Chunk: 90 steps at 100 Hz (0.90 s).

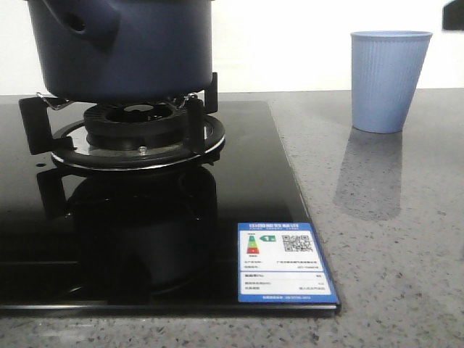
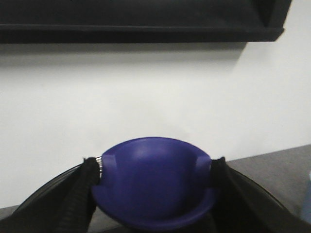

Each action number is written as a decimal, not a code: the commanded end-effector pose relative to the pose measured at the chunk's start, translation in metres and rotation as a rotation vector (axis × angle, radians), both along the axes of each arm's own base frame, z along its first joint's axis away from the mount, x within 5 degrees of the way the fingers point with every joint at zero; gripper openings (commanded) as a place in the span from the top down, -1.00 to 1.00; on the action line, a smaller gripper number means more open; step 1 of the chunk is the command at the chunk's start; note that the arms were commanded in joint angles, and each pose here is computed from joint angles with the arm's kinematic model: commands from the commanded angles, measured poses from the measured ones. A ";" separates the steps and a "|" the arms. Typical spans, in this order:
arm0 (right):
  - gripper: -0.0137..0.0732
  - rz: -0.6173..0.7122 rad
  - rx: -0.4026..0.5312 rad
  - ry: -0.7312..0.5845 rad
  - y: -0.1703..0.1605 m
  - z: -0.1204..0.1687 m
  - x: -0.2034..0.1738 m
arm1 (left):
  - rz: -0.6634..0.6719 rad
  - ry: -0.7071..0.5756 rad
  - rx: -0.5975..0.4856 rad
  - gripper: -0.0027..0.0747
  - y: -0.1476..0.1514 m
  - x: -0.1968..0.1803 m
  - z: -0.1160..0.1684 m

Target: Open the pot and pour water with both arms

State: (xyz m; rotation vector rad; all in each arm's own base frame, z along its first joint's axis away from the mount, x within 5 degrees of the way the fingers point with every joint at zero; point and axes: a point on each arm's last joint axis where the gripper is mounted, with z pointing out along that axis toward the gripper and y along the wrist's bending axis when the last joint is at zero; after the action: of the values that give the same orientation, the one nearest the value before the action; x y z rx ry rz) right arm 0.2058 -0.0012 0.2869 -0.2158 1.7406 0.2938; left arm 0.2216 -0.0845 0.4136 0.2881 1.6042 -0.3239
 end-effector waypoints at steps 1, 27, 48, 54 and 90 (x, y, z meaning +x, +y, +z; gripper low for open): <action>-0.75 0.000 0.013 -0.091 0.002 0.022 -0.010 | 0.007 -0.109 -0.056 -0.12 -0.006 0.001 0.018; -0.75 -0.036 -0.027 -0.151 0.004 0.038 -0.031 | -0.042 -0.084 -0.046 -0.12 -0.038 0.022 -0.002; -0.75 -0.043 -0.007 -0.146 0.005 0.040 -0.034 | -0.051 -0.051 -0.027 -0.12 -0.052 0.038 -0.020; -0.75 -0.043 0.001 -0.142 0.005 0.039 -0.034 | -0.051 -0.051 -0.027 -0.12 -0.055 0.040 -0.022; -0.75 -0.043 -0.002 -0.141 0.005 0.039 -0.034 | -0.053 -0.031 -0.016 -0.12 -0.058 0.045 -0.029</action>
State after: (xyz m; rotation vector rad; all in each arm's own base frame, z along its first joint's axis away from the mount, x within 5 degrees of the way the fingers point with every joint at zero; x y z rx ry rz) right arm 0.1731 0.0033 0.3143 -0.2031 1.6524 0.2291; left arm 0.2688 -0.1475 0.3544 0.3988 1.7205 -0.3744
